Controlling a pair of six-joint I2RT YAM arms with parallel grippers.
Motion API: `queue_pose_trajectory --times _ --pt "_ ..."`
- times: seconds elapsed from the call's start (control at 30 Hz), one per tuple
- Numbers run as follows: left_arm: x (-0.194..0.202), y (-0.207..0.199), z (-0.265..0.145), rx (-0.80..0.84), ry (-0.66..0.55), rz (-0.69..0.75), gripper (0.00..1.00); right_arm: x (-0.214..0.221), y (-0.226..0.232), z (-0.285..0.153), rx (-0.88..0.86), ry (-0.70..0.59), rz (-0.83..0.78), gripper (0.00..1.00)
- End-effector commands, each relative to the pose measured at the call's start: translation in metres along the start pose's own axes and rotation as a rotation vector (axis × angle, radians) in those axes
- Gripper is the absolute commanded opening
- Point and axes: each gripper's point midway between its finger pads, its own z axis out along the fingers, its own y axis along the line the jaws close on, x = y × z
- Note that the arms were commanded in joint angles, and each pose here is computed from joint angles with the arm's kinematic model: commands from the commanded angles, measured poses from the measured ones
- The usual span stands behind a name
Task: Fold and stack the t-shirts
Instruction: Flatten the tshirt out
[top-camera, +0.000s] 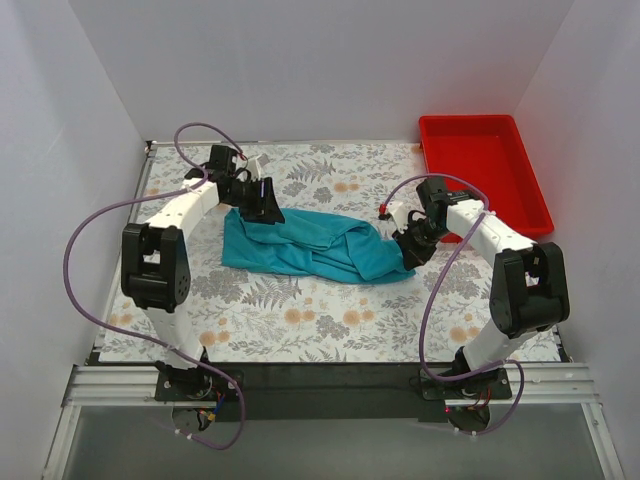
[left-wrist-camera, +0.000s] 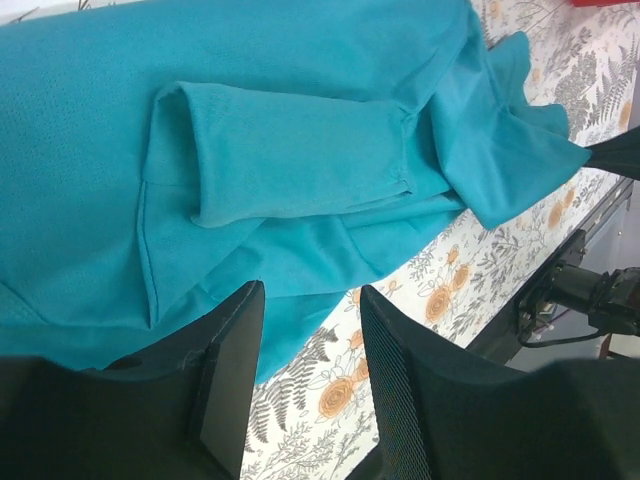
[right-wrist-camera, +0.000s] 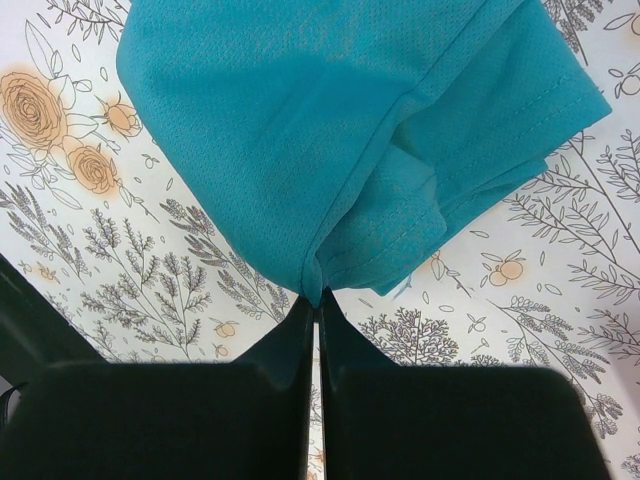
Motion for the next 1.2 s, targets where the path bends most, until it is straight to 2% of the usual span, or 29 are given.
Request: queue_pose_trajectory --times 0.0,0.47,0.9,1.17 --pt "0.000 0.007 0.012 0.014 0.014 -0.022 0.41 -0.012 -0.003 -0.012 0.023 -0.029 -0.011 0.01" --pt "0.009 0.044 0.051 -0.025 0.064 -0.022 0.43 -0.007 -0.001 -0.010 0.010 -0.014 -0.006 0.01" --pt "0.012 0.030 0.061 0.064 0.073 0.017 0.43 -0.003 0.000 -0.007 0.003 -0.001 -0.003 0.01" --pt "0.017 0.012 0.039 0.073 0.066 0.045 0.38 -0.003 0.000 -0.010 0.009 0.001 -0.010 0.01"
